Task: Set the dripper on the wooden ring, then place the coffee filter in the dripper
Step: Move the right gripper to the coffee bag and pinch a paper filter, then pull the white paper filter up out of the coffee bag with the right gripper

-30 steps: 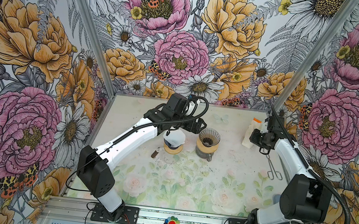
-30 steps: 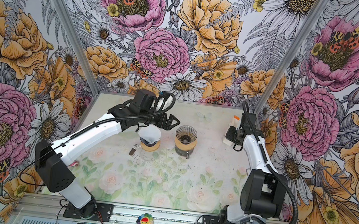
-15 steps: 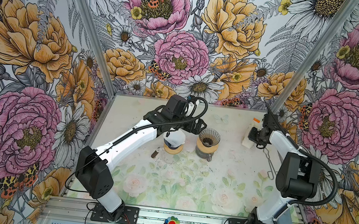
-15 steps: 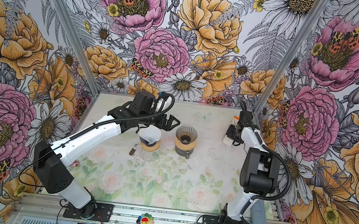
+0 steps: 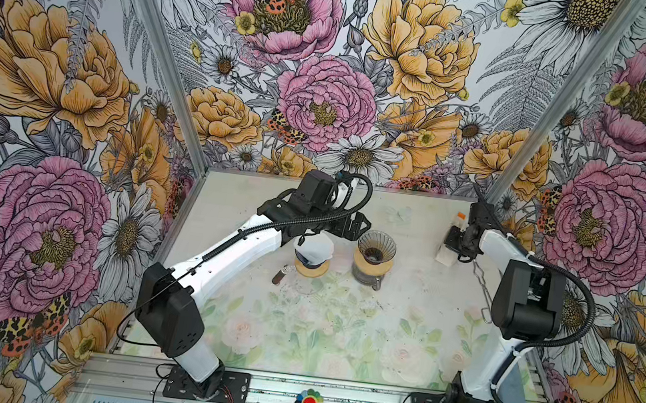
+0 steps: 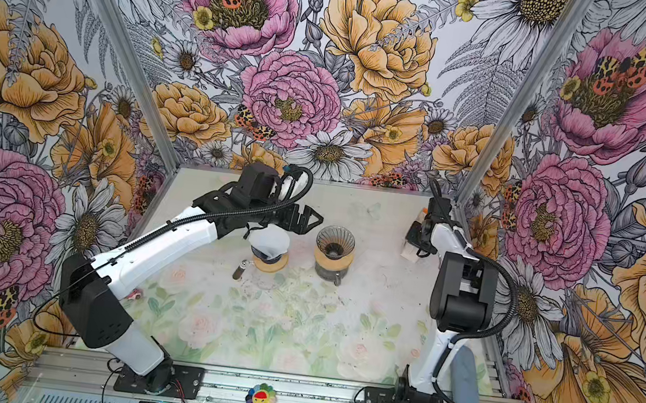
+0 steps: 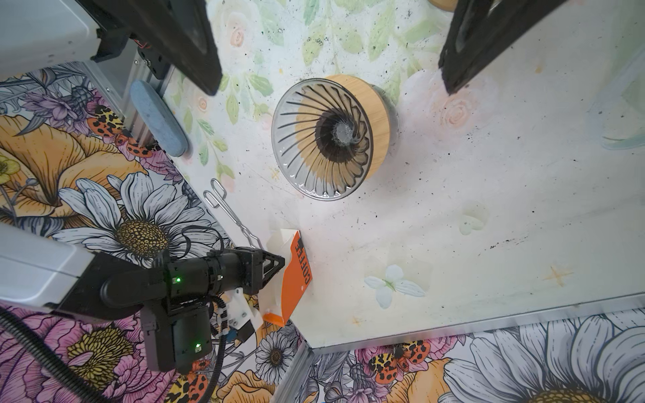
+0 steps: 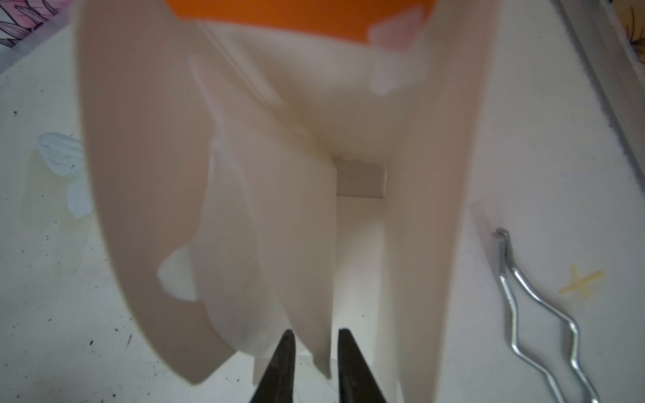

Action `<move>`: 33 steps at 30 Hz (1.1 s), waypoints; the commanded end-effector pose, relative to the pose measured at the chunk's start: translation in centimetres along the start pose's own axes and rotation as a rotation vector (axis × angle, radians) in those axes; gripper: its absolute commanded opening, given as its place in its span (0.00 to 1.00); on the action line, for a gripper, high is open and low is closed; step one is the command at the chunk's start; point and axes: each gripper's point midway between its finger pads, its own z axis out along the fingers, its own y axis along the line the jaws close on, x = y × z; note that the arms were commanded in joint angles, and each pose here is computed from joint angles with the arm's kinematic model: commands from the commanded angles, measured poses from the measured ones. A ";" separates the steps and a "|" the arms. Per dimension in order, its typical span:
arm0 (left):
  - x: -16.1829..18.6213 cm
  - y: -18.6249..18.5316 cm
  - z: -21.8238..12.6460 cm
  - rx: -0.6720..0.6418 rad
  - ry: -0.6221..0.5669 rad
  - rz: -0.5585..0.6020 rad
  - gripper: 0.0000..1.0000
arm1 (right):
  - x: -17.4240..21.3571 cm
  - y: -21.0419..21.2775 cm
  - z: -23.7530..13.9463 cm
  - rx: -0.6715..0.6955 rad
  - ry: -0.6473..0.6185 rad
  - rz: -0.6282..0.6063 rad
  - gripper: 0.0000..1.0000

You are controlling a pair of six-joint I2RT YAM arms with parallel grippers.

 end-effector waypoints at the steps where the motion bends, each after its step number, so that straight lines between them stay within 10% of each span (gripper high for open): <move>1: -0.9 0.1 -0.1 0.006 -0.034 -0.007 0.99 | -2.0 0.0 0.1 0.028 -0.062 -0.001 0.22; 10: -0.9 0.1 0.2 0.013 -0.026 -0.012 0.99 | -1.8 0.6 0.0 0.043 -0.068 -0.039 0.00; 33: -1.3 -1.1 0.3 0.042 -0.029 0.004 0.99 | 2.8 1.6 -10.9 -0.031 -0.103 -0.083 0.00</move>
